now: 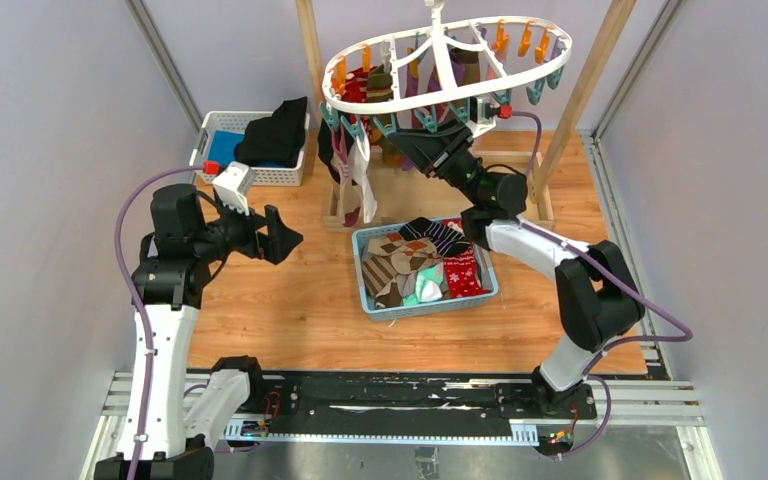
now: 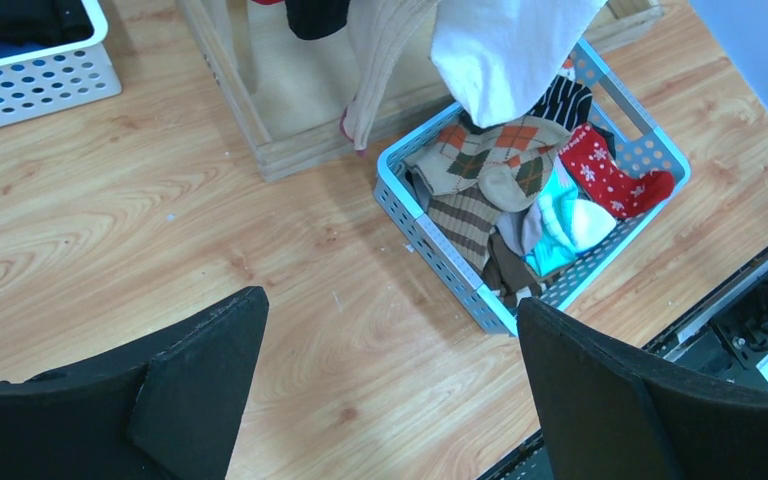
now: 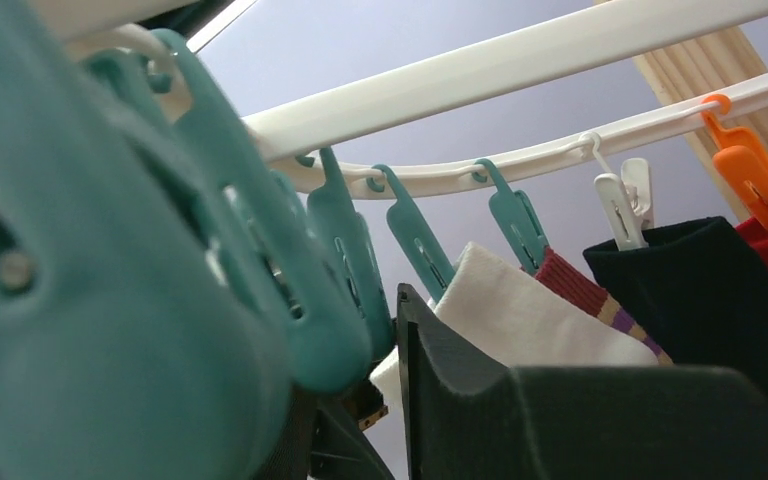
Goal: Clip the socks to the hanger
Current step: Open the clamp at the hanger, then pick up the sock from the bin.
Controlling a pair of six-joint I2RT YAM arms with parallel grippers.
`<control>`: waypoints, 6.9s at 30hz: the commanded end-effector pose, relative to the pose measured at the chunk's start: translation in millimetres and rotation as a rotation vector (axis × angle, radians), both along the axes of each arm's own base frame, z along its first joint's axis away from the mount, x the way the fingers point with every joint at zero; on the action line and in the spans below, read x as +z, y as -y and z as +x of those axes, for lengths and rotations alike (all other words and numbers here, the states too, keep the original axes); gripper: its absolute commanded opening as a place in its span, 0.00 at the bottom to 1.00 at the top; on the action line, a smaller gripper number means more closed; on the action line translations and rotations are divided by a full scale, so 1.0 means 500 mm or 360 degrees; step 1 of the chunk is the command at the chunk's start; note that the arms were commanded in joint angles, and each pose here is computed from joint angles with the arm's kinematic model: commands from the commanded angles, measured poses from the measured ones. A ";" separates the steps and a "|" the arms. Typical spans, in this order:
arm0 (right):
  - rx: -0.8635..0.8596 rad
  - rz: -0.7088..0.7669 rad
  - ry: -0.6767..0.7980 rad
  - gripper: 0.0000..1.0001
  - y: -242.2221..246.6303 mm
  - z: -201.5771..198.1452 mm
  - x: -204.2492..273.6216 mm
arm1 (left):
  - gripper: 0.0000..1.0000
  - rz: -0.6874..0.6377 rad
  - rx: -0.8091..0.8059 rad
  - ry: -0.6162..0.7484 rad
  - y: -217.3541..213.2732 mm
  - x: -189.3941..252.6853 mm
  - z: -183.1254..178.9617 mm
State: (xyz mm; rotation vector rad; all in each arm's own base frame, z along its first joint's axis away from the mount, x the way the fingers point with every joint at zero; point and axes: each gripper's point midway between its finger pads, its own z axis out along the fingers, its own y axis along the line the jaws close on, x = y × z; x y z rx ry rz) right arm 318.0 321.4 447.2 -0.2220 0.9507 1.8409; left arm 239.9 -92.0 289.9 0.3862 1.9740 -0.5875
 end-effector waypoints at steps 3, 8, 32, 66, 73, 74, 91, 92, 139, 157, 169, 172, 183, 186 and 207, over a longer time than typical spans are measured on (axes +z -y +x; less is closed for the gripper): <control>-0.0072 0.0119 0.0139 0.20 0.039 -0.057 0.049 | 1.00 -0.0019 -0.0010 0.0040 0.004 0.026 -0.009; -0.0086 0.0140 0.0121 0.17 0.040 -0.066 0.050 | 1.00 -0.0073 0.0009 0.0045 0.008 0.048 -0.012; -0.0768 -0.0213 0.0300 0.04 -0.059 -0.073 0.027 | 1.00 -0.0355 -0.0051 0.0217 0.153 0.346 0.035; -0.0709 -0.0441 0.0376 0.00 -0.144 -0.055 -0.012 | 0.68 -0.0458 -0.0090 0.0251 0.288 0.377 0.167; -0.0724 -0.0469 0.0403 0.00 -0.150 -0.058 -0.015 | 0.61 -0.0509 -0.0084 0.0212 0.299 0.379 0.176; -0.0730 -0.0476 0.0410 0.00 -0.151 -0.058 -0.015 | 0.60 -0.0513 -0.0081 0.0212 0.300 0.379 0.179; -0.0744 -0.0530 0.0425 0.01 -0.159 -0.057 -0.026 | 0.40 -0.0465 0.0068 0.0213 0.279 0.361 0.209; -0.0745 -0.0532 0.0428 0.02 -0.159 -0.057 -0.025 | 0.37 -0.0461 0.0076 0.0215 0.277 0.360 0.209; -0.0558 -0.2550 -0.0159 0.60 0.029 -0.103 -0.649 | 0.00 -0.0300 0.0050 0.0214 0.257 0.345 0.188; -0.0540 -0.2710 0.0294 0.70 -0.059 -0.008 -0.676 | 0.00 -0.0289 0.0014 0.0198 0.260 0.345 0.180; -0.0750 -0.2780 0.0477 0.63 -0.087 0.026 -0.679 | 0.00 -0.0278 0.0023 0.0206 0.259 0.348 0.184; -0.0776 -0.2825 0.0537 0.62 -0.094 0.027 -0.683 | 0.00 -0.0277 0.0023 0.0213 0.257 0.353 0.182; -0.0865 -0.2955 0.0621 0.38 -0.084 0.054 -0.686 | 0.00 -0.0270 0.0030 0.0209 0.257 0.350 0.185; -0.0828 -0.2951 0.0645 0.46 -0.080 0.044 -0.690 | 0.00 -0.0267 0.0032 0.0219 0.255 0.352 0.185; -0.1053 -0.2771 0.0713 0.00 -0.084 0.049 -0.639 | 0.00 -0.0252 0.0044 0.0218 0.251 0.348 0.186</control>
